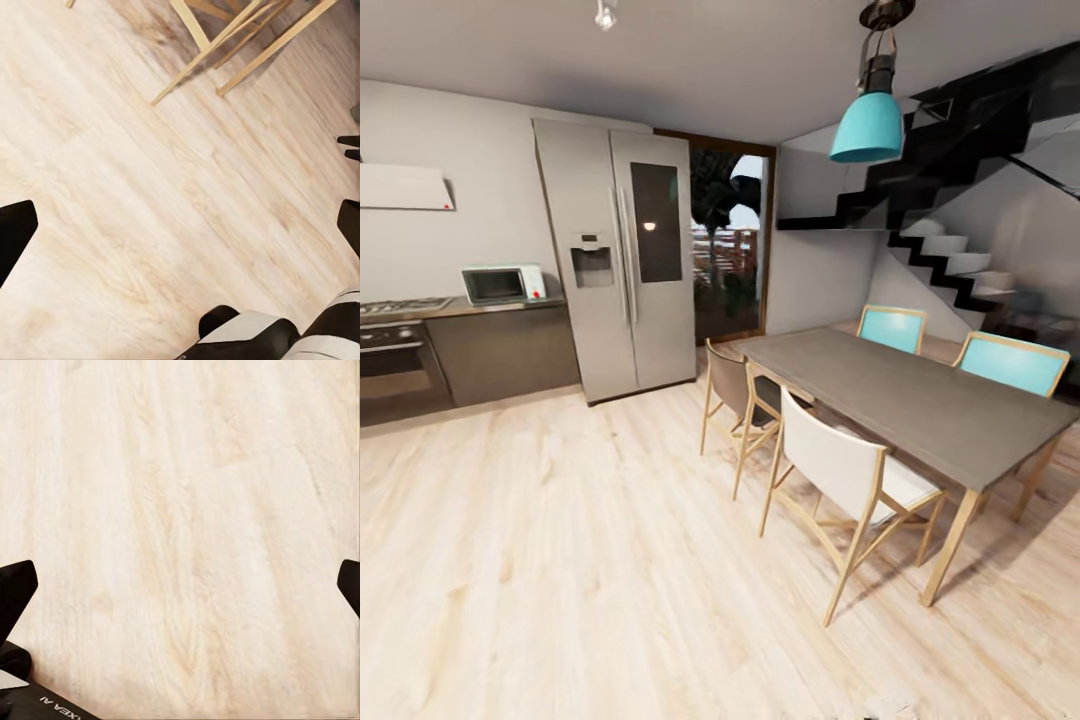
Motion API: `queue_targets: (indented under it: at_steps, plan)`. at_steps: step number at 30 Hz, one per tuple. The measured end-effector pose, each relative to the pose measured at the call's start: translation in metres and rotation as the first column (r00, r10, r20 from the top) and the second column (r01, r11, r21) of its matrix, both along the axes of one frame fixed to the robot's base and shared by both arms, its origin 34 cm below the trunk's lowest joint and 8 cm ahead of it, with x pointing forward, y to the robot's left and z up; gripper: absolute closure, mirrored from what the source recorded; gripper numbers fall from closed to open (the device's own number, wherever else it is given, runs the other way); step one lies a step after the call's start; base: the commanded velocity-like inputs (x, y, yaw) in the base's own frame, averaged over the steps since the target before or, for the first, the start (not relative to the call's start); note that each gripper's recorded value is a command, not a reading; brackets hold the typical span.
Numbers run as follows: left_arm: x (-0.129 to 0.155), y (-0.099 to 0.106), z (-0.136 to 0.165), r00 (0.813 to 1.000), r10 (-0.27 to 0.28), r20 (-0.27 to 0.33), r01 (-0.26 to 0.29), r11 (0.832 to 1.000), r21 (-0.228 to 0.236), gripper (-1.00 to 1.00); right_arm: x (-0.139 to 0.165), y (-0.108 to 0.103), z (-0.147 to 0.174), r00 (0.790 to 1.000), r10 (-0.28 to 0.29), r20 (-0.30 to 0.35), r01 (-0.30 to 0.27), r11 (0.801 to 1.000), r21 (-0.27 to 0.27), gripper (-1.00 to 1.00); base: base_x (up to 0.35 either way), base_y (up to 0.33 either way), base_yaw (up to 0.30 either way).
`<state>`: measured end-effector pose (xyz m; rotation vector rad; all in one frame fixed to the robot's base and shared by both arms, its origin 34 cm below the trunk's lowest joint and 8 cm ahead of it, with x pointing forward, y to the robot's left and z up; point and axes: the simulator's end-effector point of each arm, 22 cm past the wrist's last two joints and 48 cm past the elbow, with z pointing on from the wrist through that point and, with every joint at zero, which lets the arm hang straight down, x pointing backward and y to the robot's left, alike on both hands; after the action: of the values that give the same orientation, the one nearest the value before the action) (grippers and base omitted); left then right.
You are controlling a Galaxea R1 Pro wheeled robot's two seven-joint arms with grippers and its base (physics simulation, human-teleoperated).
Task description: Put the three can of soda from the living room inside the tash can in the kitchen.
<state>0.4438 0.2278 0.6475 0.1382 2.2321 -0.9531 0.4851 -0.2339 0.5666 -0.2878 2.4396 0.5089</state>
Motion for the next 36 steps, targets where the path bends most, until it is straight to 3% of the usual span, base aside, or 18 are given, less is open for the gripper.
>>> queue_targets:
  at_steps: [36]
  plan:
    - [-0.0002,-0.0002,-0.0003,1.0,0.0,-0.001,0.0,1.0,0.0,-1.0,0.0,-0.0002,0.0,1.0,0.0,0.001,0.0,1.0,0.0,-1.0,0.019,-0.017,-0.267]
